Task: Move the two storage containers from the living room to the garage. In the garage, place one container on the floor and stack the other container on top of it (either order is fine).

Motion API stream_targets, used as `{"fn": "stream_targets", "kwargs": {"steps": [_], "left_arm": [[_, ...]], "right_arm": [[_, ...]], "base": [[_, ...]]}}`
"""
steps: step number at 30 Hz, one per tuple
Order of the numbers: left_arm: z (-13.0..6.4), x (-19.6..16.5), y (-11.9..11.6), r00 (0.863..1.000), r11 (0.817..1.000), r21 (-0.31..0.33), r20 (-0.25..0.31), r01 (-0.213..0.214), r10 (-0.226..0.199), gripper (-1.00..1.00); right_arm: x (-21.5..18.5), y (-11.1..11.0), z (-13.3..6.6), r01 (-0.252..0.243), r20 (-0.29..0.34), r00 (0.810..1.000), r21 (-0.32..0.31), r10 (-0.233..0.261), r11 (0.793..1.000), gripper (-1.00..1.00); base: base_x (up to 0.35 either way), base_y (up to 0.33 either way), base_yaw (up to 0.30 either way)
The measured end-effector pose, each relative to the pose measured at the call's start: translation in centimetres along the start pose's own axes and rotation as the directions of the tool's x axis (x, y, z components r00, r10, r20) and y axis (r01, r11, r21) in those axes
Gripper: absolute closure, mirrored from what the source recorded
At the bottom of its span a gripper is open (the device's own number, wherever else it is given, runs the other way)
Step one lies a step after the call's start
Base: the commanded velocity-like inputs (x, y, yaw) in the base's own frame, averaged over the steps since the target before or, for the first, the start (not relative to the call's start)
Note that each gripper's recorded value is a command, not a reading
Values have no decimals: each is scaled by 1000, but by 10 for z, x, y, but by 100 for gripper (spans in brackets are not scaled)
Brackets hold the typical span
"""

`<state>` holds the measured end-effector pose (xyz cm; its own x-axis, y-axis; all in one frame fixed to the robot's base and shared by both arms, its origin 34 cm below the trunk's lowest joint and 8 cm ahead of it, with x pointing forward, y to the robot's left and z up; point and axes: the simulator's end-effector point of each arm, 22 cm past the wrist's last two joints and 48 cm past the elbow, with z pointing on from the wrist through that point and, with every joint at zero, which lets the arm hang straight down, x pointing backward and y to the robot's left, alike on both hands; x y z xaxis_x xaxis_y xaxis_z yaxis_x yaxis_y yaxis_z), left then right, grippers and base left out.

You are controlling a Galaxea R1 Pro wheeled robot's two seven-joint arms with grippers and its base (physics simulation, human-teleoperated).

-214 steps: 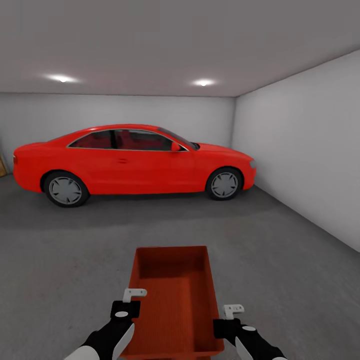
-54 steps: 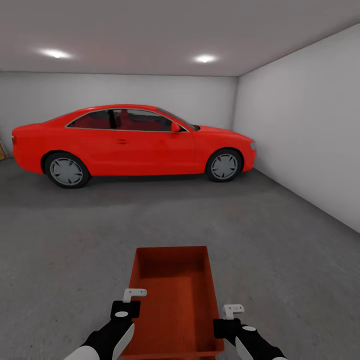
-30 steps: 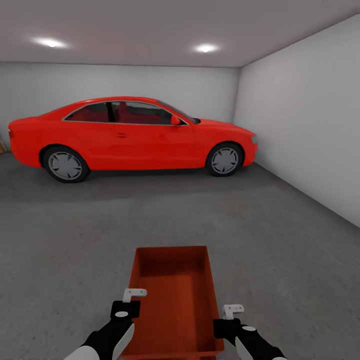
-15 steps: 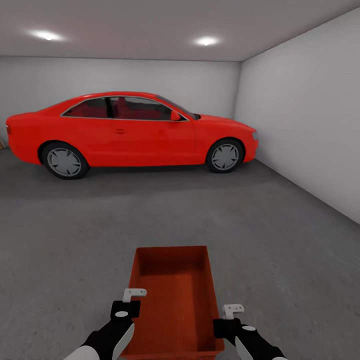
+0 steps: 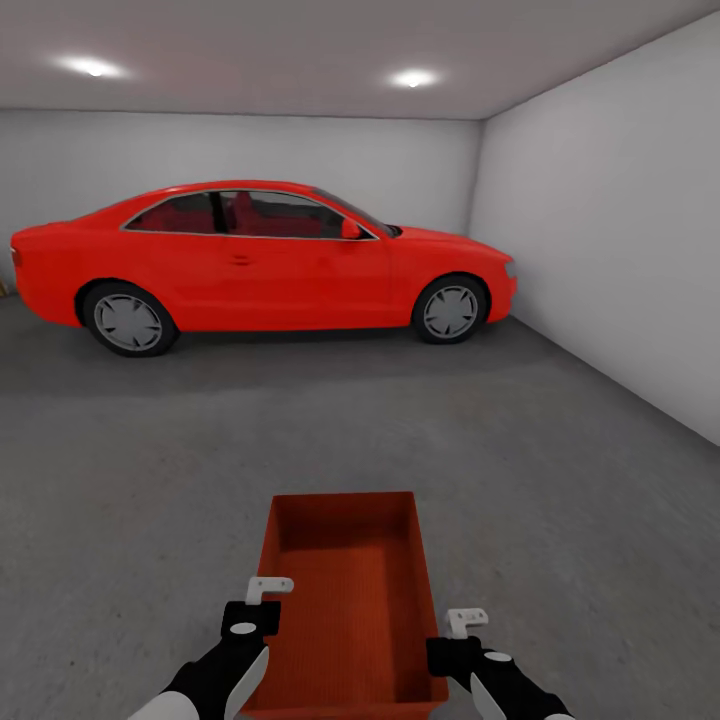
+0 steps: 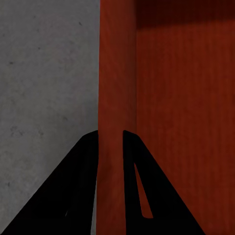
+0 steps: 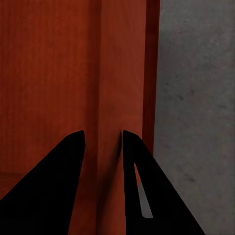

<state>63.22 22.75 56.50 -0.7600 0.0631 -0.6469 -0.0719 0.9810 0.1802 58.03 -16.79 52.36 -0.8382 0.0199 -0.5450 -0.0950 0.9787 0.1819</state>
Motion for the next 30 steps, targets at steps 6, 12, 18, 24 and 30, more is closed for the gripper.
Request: {"fn": "stream_targets", "kwargs": {"steps": [6, 12, 18, 24, 30], "left_arm": [[0, -1, 0, 1000, 1000, 1, 4, 3, -3, 100], [0, -1, 0, 1000, 1000, 0, 3, 1, -1, 100], [5, 4, -1, 1000, 1000, 0, 4, 3, -3, 100], [12, 12, -3, 1000, 1000, 0, 1, 0, 0, 100], [20, 19, -5, 1000, 1000, 1, 5, 4, -4, 100]], "right_arm": [[-1, 0, 0, 1, 4, 1000, 0, -1, 1000, 100], [-1, 0, 0, 0, 3, 1000, 0, 0, 1000, 100], [3, -1, 5, 1, 4, 1000, 0, -1, 1000, 100], [11, -3, 14, 0, 1, 1000, 0, 0, 1000, 100], [16, -5, 22, 1, 5, 1000, 0, -1, 1000, 100]], "base": [[0, 0, 0], [0, 0, 0], [0, 0, 0], [0, 0, 0], [0, 0, 0]]}}
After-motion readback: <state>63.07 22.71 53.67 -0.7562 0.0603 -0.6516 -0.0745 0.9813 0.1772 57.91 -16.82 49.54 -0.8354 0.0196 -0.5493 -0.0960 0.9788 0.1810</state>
